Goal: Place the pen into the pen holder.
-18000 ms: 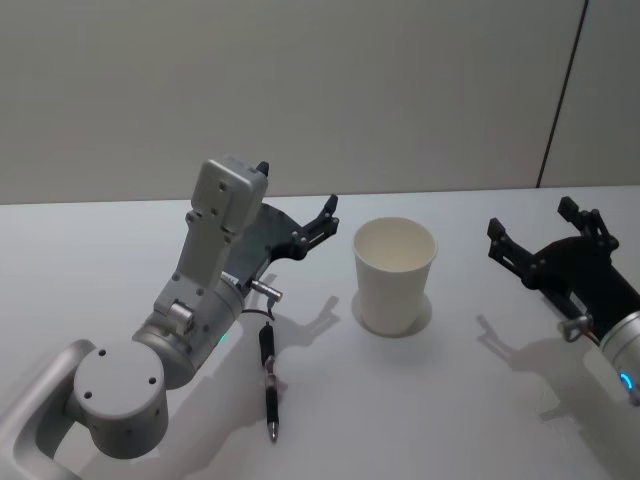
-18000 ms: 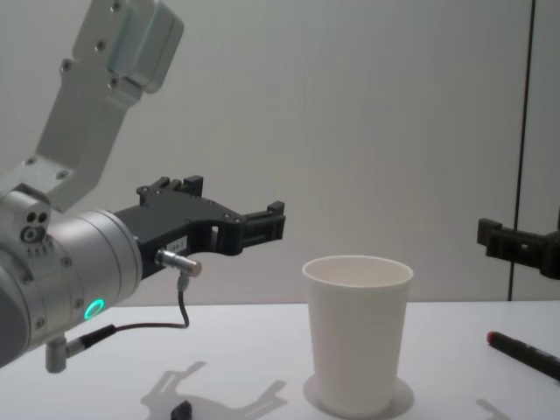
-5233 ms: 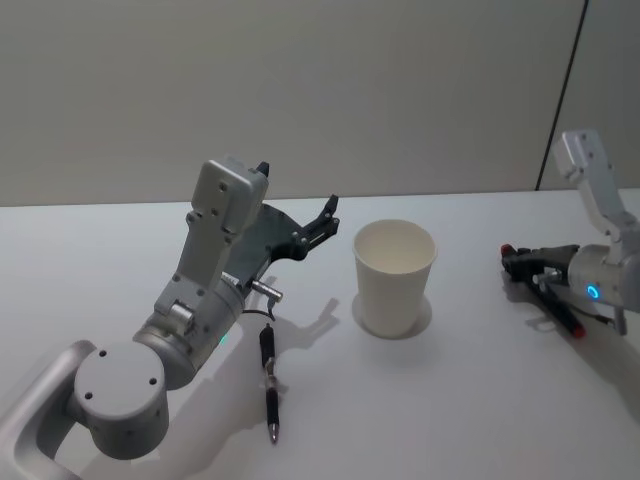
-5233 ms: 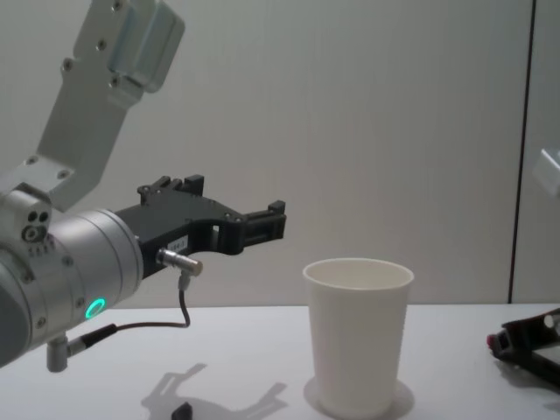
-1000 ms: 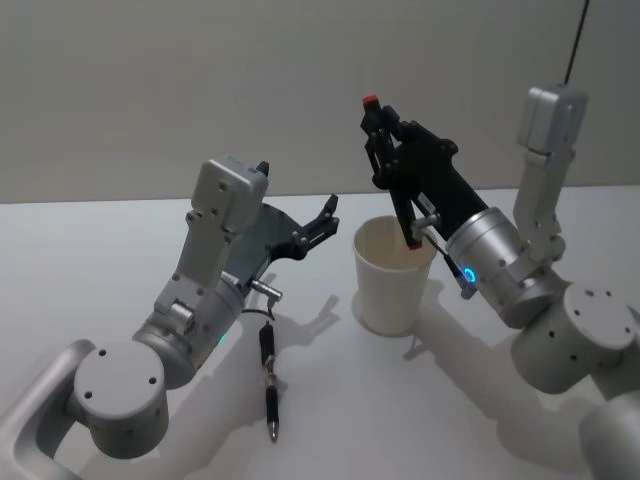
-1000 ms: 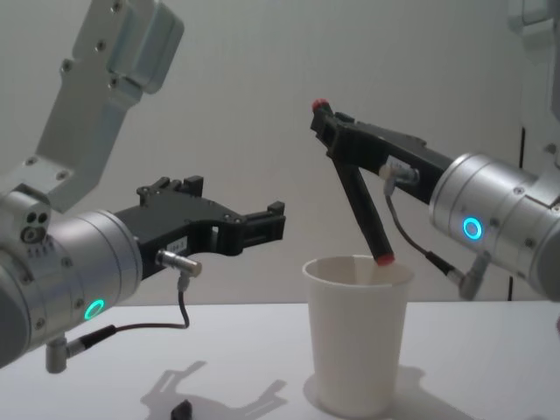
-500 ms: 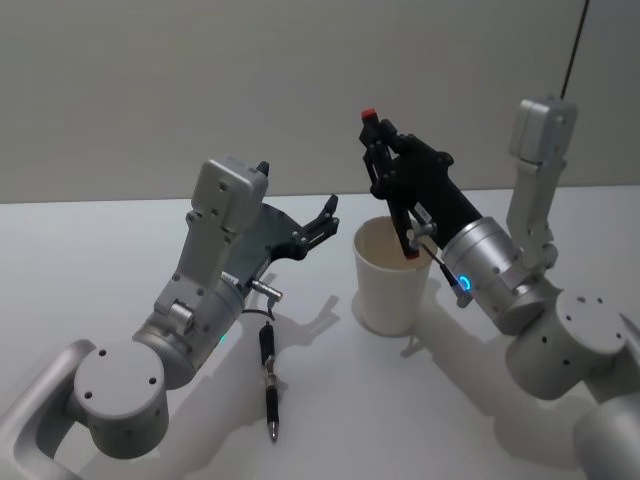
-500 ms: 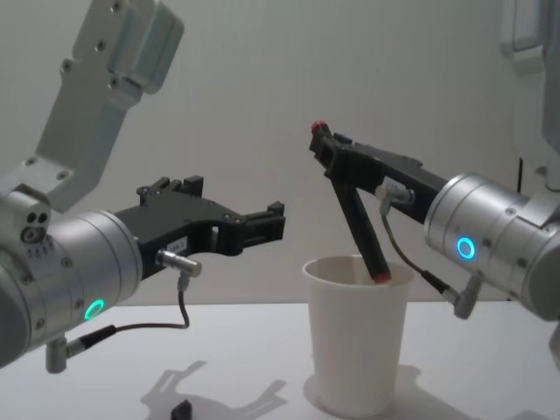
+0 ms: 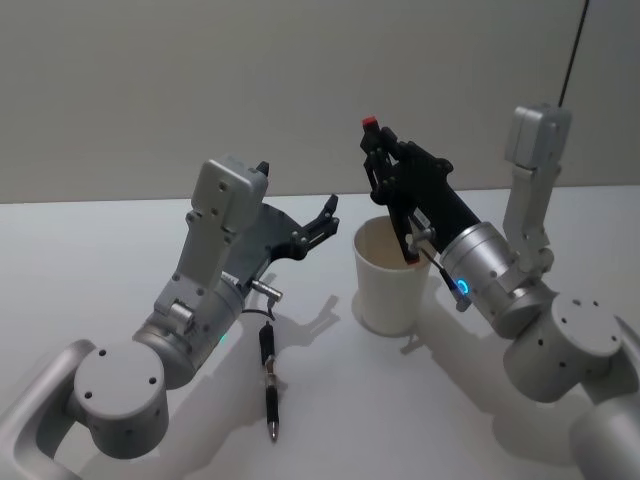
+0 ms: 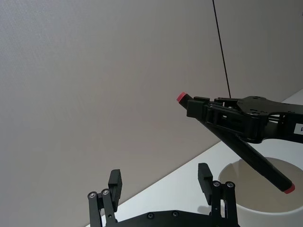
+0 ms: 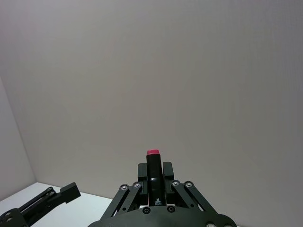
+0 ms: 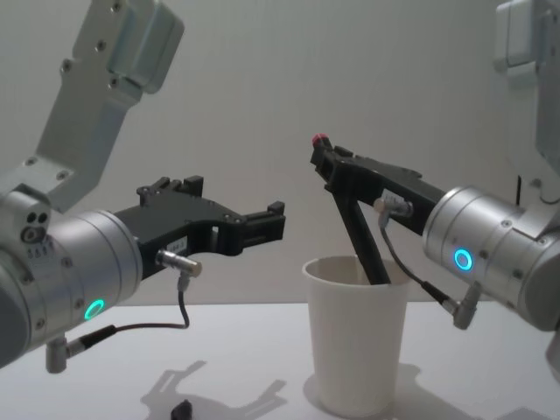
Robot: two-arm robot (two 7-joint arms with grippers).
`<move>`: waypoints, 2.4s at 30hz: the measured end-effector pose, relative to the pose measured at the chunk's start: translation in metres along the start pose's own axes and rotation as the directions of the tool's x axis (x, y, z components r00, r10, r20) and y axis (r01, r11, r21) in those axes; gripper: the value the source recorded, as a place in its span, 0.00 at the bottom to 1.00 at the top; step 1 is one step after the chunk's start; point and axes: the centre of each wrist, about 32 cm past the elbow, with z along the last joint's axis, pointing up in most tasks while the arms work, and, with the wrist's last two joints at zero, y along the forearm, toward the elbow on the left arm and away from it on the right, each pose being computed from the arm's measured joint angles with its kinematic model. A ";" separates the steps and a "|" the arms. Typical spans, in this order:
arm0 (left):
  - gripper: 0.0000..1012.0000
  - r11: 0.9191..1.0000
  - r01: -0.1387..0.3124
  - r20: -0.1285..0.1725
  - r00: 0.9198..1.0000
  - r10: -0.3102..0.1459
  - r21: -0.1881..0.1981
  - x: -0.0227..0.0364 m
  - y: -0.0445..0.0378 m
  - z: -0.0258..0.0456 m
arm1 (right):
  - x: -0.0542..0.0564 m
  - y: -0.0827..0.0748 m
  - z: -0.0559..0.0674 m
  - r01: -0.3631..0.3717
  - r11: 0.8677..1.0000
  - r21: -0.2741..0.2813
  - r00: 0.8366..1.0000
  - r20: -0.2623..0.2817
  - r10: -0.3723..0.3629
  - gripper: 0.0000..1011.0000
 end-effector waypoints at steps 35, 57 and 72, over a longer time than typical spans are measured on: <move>0.99 1.000 0.000 0.000 1.000 0.000 0.000 0.0000 0.0000 0.0000 | 0.002 0.000 -0.002 0.012 1.000 -0.005 1.000 0.006 -0.012 0.53; 0.99 1.000 0.000 0.000 1.000 0.000 0.000 0.0000 0.0000 0.0000 | 0.002 0.000 -0.002 0.013 1.000 -0.006 1.000 0.006 -0.013 0.99; 0.99 1.000 0.000 0.000 1.000 0.000 0.000 0.0000 0.0000 0.0000 | 0.013 -0.012 0.011 0.092 0.995 0.026 0.995 0.030 -0.093 0.99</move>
